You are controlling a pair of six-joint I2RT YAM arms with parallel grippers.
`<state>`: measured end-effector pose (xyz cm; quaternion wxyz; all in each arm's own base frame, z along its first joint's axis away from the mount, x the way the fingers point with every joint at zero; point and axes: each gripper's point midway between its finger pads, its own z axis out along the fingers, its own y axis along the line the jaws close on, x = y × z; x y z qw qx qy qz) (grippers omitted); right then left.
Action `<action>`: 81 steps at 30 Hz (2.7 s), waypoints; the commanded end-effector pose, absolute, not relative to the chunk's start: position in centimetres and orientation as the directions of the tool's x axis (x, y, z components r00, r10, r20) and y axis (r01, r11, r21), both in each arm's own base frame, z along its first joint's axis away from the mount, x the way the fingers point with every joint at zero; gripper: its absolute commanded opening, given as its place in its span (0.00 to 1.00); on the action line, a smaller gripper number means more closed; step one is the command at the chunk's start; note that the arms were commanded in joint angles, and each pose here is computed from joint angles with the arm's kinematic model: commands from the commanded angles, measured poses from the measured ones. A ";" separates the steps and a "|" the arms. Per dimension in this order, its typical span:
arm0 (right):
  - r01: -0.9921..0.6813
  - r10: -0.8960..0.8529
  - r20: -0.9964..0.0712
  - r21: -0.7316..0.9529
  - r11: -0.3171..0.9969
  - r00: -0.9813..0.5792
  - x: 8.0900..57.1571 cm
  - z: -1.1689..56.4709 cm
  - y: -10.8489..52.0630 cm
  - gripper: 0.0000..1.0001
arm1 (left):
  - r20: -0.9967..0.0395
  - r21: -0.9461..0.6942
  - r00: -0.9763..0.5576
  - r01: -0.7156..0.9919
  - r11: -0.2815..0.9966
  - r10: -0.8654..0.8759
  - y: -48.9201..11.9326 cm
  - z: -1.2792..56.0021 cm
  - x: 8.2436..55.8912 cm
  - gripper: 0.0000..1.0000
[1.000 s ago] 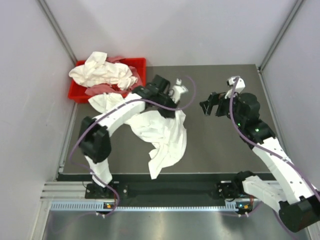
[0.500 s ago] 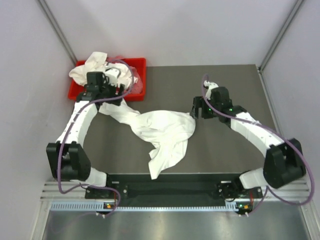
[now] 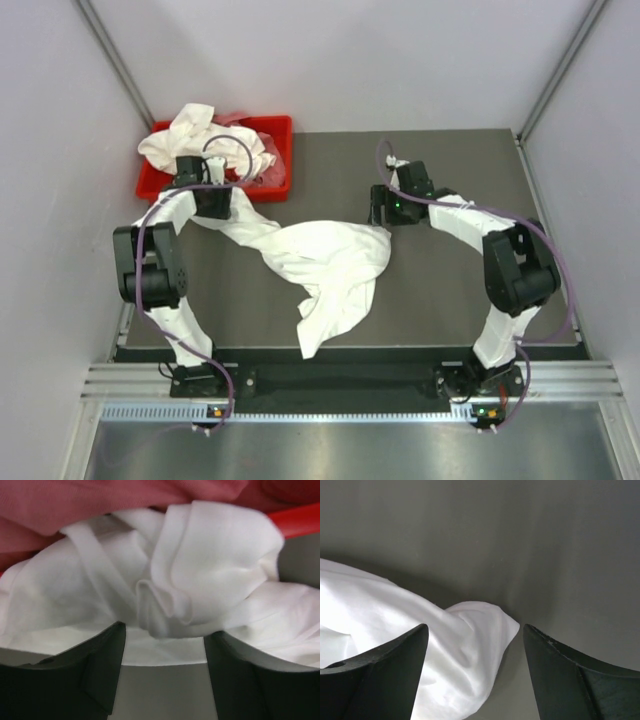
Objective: Fold and stack the t-shirts
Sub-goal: Flatten the tshirt out
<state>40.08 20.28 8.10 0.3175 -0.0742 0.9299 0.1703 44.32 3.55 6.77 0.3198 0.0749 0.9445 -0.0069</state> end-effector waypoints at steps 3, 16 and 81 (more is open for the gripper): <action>-0.287 -0.031 -0.591 0.345 0.894 -0.806 39.9 7.9 22.6 0.64 | -0.644 -0.066 -0.758 0.188 0.980 0.102 1.5 8.0 45.4 0.44; -0.291 0.040 -0.786 0.275 0.916 -0.617 42.8 20.2 20.5 0.00 | -0.780 -0.005 -0.610 0.228 0.974 0.139 1.6 19.2 43.5 0.00; -0.370 -0.140 -0.719 0.172 0.913 -0.681 41.8 12.9 18.0 0.65 | -0.631 -0.005 -0.751 0.255 0.967 0.195 1.5 11.9 35.6 0.76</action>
